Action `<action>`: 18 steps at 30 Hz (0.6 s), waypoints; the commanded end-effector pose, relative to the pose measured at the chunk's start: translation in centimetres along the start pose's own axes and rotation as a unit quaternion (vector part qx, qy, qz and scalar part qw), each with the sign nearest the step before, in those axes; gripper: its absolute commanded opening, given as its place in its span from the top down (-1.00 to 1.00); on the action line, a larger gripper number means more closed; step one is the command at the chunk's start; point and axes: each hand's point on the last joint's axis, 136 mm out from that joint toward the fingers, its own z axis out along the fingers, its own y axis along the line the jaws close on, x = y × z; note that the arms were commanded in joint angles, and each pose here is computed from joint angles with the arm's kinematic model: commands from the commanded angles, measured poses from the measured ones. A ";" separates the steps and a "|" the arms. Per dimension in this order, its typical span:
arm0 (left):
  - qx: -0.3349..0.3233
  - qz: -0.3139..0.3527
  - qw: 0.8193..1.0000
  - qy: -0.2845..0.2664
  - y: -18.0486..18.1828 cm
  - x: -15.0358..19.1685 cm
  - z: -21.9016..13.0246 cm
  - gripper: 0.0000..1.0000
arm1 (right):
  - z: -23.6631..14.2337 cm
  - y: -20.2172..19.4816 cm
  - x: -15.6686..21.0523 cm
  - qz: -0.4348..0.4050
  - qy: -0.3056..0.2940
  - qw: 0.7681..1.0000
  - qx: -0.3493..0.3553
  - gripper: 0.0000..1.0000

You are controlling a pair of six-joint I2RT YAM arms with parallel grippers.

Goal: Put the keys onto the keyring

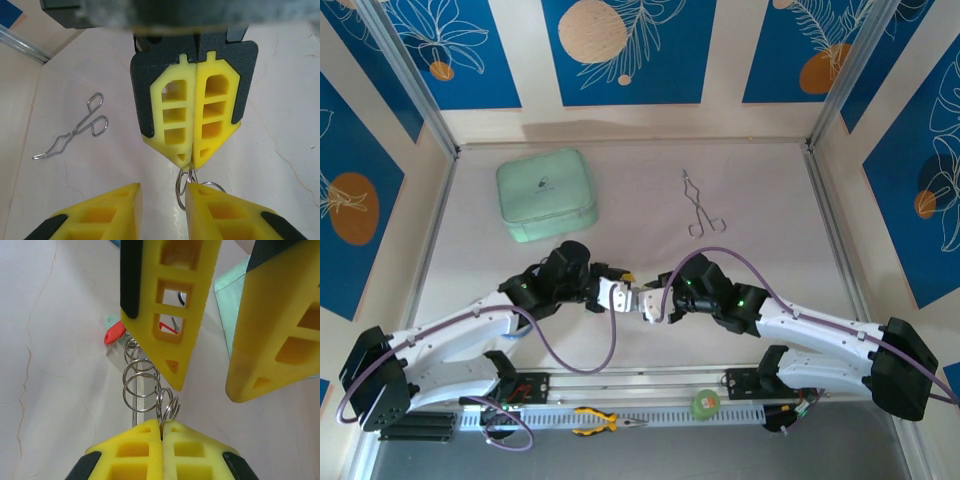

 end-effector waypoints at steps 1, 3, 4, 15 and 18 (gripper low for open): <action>0.004 0.011 1.000 -0.001 -0.4 0.6 0.6 0.44 | -0.6 -1.2 -1.8 0.003 -0.038 0.999 0.020 1.00; 0.006 0.007 1.000 0.003 -0.5 0.9 0.7 0.45 | -0.6 -1.2 -1.8 0.003 -0.038 0.999 0.020 1.00; 0.003 0.003 1.000 0.002 -0.4 1.1 0.7 0.45 | -0.6 -1.2 -1.7 0.005 -0.036 0.999 0.020 1.00; -0.004 -0.064 0.997 -0.049 -0.4 1.8 -0.9 0.44 | -0.6 -0.8 -1.2 0.013 -0.032 0.999 0.019 1.00; 0.001 -0.064 0.996 -0.068 -0.4 1.1 -0.9 0.45 | -0.6 -0.8 -1.4 0.011 -0.035 0.999 0.017 1.00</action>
